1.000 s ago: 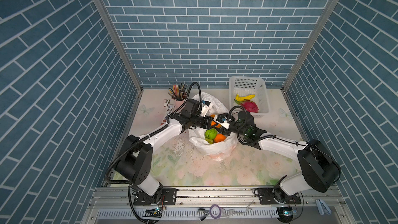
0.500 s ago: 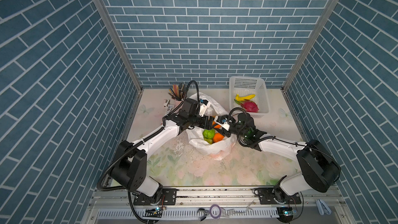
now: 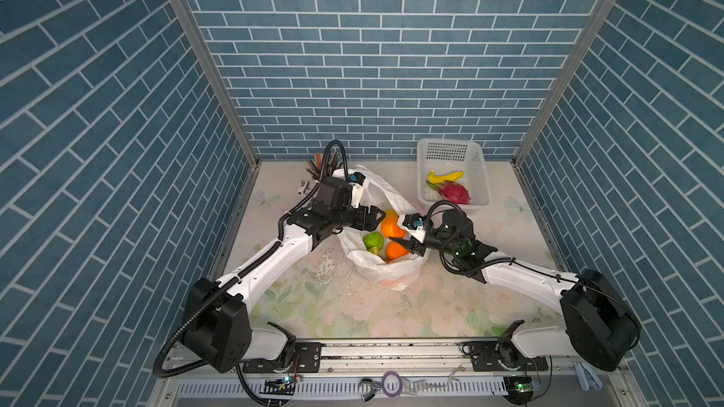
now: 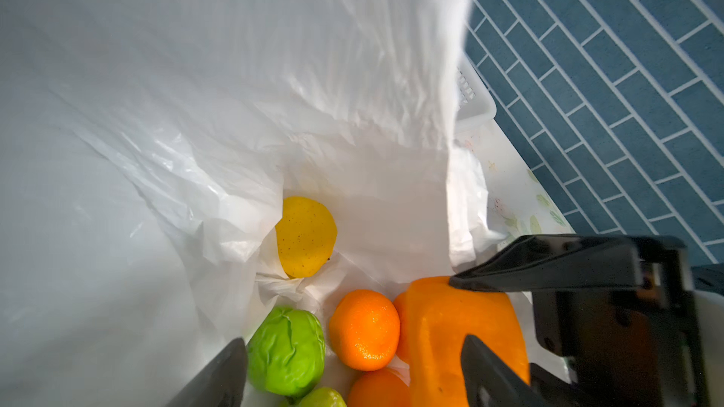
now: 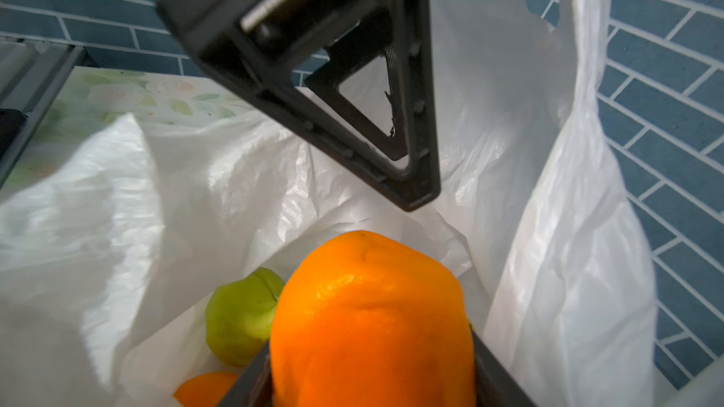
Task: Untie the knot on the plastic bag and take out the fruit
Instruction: 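Lift the orange out with the right gripper and carry it to the basket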
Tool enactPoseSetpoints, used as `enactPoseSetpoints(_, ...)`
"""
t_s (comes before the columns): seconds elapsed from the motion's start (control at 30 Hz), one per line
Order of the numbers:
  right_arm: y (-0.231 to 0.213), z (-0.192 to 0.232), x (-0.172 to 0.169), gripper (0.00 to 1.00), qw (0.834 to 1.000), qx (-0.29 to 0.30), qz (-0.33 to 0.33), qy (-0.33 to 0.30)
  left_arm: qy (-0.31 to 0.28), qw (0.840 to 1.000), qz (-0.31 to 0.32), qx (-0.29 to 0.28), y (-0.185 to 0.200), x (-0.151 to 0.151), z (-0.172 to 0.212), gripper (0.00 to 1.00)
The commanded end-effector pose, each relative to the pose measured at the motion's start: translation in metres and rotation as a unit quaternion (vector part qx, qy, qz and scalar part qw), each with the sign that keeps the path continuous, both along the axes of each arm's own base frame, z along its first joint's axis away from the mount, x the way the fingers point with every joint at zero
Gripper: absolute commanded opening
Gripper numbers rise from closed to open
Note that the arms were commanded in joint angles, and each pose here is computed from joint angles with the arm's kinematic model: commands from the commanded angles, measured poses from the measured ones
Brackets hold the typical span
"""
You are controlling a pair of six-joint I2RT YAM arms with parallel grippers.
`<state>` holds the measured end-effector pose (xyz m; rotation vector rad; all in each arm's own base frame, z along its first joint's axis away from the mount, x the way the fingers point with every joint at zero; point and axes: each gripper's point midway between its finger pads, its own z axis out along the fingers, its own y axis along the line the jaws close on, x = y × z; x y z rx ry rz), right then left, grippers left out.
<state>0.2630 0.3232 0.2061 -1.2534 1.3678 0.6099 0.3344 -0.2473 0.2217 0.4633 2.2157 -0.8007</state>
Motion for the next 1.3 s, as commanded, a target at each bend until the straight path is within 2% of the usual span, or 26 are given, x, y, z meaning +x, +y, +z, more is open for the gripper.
enactPoseSetpoints(0.0, 0.001, 0.030, -0.019, 0.59, 0.998, 0.050, 0.031, 0.009, -0.024, 1.000, 0.006, -0.003, 0.007, 0.000, 0.011, 0.86)
enactPoseSetpoints(0.23, -0.010, 0.088, -0.033, 0.59, 0.990, 0.141, 0.026, -0.012, -0.068, 0.996, -0.017, -0.048, 0.002, -0.010, 0.043, 0.85)
enactPoseSetpoints(0.4, -0.029, 0.128, -0.017, 0.58, 0.979, 0.201, -0.040, -0.006, -0.085, 0.994, -0.045, -0.049, 0.000, -0.020, 0.048, 0.85)
enactPoseSetpoints(0.5, -0.040, 0.150, -0.001, 0.57, 0.969, 0.236, -0.073, 0.025, -0.062, 0.997, -0.023, -0.028, 0.007, -0.018, 0.030, 0.85)
enactPoseSetpoints(0.6, -0.056, 0.159, 0.031, 0.57, 0.954, 0.255, -0.125, 0.096, -0.007, 1.000, -0.007, -0.002, 0.010, -0.015, 0.004, 0.85)
enactPoseSetpoints(0.73, -0.080, 0.142, 0.081, 0.56, 0.926, 0.240, -0.211, 0.202, 0.049, 0.998, -0.022, 0.017, 0.008, -0.024, -0.031, 0.83)
enactPoseSetpoints(0.9, -0.113, 0.116, 0.124, 0.55, 0.890, 0.225, -0.297, 0.261, 0.050, 0.998, -0.035, 0.031, 0.004, -0.031, -0.049, 0.82)
enactPoseSetpoints(0.93, -0.123, 0.109, 0.134, 0.54, 0.879, 0.220, -0.321, 0.275, 0.046, 0.998, -0.041, 0.031, 0.003, -0.033, -0.050, 0.82)
enactPoseSetpoints(1.07, -0.154, 0.080, 0.167, 0.54, 0.841, 0.197, -0.384, 0.327, -0.011, 0.996, -0.080, 0.035, -0.009, -0.047, -0.033, 0.82)
enactPoseSetpoints(1.27, -0.174, 0.041, 0.202, 0.53, 0.818, 0.151, -0.428, 0.353, -0.102, 0.990, -0.090, 0.038, -0.012, -0.058, 0.008, 0.83)
